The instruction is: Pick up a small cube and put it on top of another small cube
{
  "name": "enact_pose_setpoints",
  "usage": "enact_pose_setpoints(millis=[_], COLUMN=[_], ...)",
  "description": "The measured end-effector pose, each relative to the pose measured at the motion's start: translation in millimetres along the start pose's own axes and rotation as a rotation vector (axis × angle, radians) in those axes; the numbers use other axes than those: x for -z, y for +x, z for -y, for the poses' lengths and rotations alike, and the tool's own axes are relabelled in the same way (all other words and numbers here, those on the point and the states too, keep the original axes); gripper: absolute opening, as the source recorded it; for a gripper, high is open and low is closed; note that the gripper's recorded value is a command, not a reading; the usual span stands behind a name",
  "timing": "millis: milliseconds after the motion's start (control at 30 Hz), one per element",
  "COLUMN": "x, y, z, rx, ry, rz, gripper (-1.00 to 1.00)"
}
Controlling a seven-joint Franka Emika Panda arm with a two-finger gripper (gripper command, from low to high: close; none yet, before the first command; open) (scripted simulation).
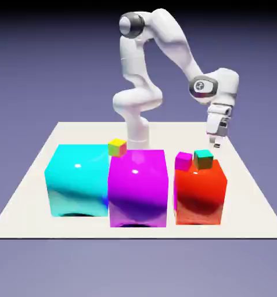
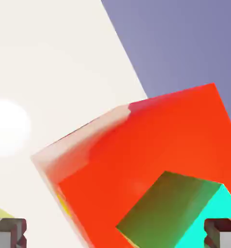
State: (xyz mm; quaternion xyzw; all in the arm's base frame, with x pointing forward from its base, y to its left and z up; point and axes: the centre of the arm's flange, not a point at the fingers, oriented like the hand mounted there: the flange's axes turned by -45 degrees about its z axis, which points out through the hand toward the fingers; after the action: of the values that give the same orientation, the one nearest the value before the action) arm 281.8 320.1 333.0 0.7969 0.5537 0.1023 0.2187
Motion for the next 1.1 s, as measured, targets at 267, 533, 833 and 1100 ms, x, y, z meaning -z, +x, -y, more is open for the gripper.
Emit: enact_pose_setpoints(millis=[267, 533, 833, 1100], x=[-32.5, -58.4, -81.1, -115.9], y=[-7.5, -20.3, -35.5, -74.5], z=[67.6, 126.0, 178.9, 199.6], rx=[0.417, 0.828, 1.255, 1.628], ry=[-0.209, -0.473, -0.821, -1.021], rz=[0.091, 0.123, 0.082, 0.021], gripper=[0.00, 0.00, 0.00, 0.00])
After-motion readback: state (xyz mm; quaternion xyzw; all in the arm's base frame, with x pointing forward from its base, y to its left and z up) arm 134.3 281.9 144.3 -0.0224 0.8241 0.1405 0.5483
